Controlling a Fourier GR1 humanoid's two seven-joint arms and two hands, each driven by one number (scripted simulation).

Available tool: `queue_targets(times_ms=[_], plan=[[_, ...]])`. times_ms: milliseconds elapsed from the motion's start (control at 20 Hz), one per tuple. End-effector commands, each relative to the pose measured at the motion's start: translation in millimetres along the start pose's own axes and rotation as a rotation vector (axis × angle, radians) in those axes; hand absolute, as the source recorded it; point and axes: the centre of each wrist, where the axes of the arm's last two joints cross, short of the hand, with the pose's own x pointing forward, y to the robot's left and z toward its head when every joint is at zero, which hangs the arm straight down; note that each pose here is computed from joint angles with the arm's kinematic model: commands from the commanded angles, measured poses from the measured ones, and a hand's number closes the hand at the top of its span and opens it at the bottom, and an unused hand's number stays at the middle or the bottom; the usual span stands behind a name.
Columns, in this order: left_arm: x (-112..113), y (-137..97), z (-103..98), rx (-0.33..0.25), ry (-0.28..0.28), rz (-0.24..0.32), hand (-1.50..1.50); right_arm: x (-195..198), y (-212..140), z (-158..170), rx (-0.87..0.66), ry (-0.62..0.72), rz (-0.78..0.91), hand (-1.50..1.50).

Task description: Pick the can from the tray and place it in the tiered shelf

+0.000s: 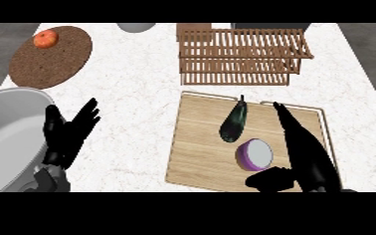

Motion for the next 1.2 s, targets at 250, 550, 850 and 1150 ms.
queue_targets(times_ms=[250,550,850,1150], plan=[[9,3,-1,0.103,0.037,0.036,0.00,-3,33,-10,-0.038,0.175,0.058,-1.50],[-7,-13,-3,0.096,0.021,0.028,0.00,0,44,-28,-0.072,0.144,0.026,-1.50],[0,-8,-9,0.097,0.030,0.046,0.00,4,66,-36,-0.064,0.134,0.029,-1.50],[-13,8,-5,0.105,0.045,0.051,0.00,-10,75,-36,0.151,0.049,0.215,1.50]])
